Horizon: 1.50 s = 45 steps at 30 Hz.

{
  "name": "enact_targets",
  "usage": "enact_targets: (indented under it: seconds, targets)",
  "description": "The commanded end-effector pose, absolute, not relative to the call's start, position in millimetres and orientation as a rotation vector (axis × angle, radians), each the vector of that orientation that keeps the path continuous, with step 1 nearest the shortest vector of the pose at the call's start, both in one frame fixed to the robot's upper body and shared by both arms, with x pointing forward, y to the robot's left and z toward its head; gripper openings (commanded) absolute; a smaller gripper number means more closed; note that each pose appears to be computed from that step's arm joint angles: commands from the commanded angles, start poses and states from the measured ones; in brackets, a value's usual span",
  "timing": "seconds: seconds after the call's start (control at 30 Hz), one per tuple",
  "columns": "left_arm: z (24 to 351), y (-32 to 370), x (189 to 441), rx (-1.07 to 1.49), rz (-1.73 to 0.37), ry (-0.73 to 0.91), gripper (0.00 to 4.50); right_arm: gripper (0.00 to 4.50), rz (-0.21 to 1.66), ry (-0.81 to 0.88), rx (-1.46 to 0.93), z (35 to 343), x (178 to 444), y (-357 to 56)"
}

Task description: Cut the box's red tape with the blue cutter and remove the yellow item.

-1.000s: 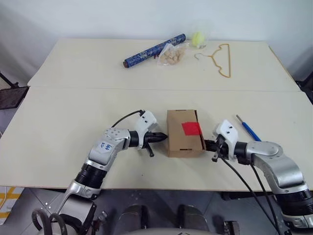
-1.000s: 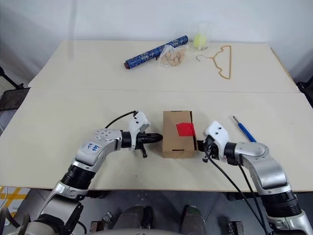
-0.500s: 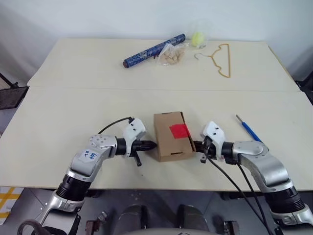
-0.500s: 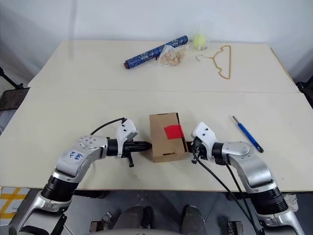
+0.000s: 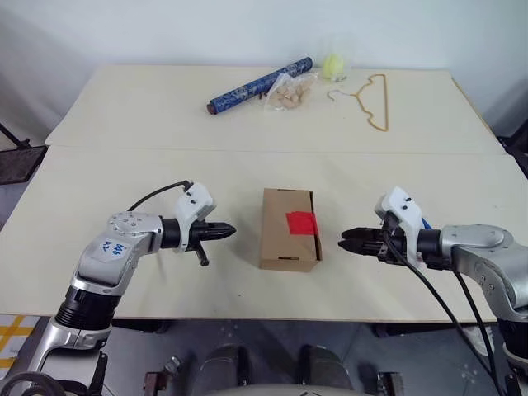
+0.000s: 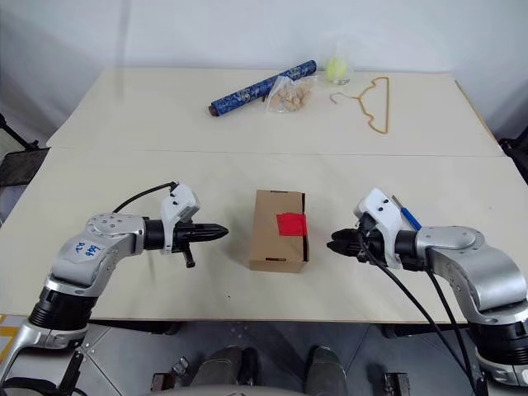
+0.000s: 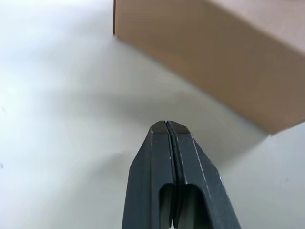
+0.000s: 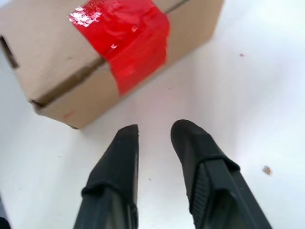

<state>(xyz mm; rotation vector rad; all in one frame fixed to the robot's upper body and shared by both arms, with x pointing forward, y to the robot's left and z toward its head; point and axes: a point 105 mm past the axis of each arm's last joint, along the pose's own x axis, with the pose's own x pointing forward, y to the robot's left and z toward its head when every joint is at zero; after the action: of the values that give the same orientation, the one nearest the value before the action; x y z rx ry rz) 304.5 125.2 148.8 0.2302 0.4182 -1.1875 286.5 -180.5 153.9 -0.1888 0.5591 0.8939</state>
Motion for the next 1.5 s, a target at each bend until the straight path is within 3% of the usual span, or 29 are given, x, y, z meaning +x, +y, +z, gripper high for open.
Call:
enact_targets:
  seconds: [0.03,0.17,0.4,0.9,1.5]
  targets:
    - [192,102,299,0.257,-1.322,0.258,0.00,2.49,0.821,0.556,-0.070,189,296,-191]
    - [186,70,318,0.280,-1.316,0.183,0.00,3.83,0.880,0.578,0.104,207,303,-160]
    - [176,40,330,0.295,-1.294,0.142,0.00,3.83,0.878,0.582,0.139,206,314,-138]
    - [167,34,322,0.313,-1.314,0.161,0.00,3.83,0.832,0.671,0.077,181,312,-135]
    - [160,32,318,0.298,-1.325,0.187,0.00,3.83,0.723,0.715,-0.004,157,321,-159]
